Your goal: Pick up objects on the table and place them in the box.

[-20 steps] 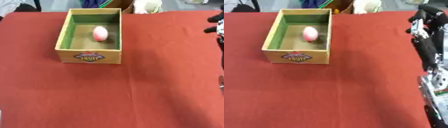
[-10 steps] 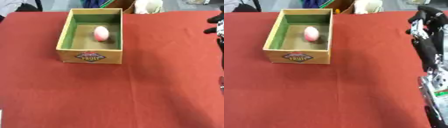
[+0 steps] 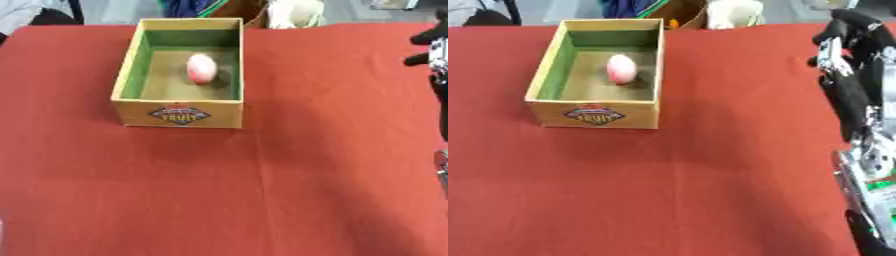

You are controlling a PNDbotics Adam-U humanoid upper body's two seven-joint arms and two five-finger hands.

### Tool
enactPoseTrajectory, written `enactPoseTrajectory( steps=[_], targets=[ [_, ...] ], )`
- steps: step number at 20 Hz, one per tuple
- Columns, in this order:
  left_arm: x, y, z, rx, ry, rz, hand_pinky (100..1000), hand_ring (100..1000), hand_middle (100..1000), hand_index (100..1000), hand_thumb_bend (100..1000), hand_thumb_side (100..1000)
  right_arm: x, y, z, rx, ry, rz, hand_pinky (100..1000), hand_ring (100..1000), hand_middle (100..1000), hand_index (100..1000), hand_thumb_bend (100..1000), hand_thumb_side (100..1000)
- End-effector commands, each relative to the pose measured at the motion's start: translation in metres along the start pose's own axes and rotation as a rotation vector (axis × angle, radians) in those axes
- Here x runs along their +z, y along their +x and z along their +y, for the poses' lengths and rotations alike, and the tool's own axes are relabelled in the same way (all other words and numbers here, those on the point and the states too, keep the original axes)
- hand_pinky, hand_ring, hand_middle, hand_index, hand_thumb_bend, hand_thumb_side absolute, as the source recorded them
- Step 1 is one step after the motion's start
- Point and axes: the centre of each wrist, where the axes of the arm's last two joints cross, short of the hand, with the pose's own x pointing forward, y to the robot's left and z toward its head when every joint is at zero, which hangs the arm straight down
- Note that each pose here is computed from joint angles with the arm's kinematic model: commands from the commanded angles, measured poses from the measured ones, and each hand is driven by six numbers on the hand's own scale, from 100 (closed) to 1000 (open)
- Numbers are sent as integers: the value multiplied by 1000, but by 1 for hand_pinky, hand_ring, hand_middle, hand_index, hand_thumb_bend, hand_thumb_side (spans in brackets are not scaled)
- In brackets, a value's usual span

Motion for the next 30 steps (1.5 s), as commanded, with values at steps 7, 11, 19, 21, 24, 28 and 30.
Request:
enactPoseTrajectory(
  steps=[7,11,19,21,24,28,30],
  targets=[
    [-5,6,-1,8,-4,-27,578,526,467,628,100,678,-2,6,0,2,8,-22,511,660,536,753,100,471],
    [-5,6,0,7,-2,-25,578,526,467,627,100,677,-1,6,1,2,10,-17,512,660,536,753,100,469],
    [-5,6,-1,7,-3,-26,577,527,467,628,100,677,-1,6,0,2,12,-18,512,661,536,753,100,469],
    [-5,6,0,7,-2,-26,576,527,467,629,100,677,-1,6,0,3,13,-18,513,661,536,753,100,469],
    [-5,6,-1,8,-2,-27,576,527,467,628,100,677,-1,6,0,4,14,-18,514,662,536,753,100,469],
    [-5,6,-1,7,-3,-27,576,527,467,627,100,677,-1,6,0,5,16,-20,514,662,536,754,100,470],
    [-5,6,-1,7,-4,-27,576,527,467,627,100,677,-1,6,0,5,16,-19,514,662,536,754,100,470]
  ],
)
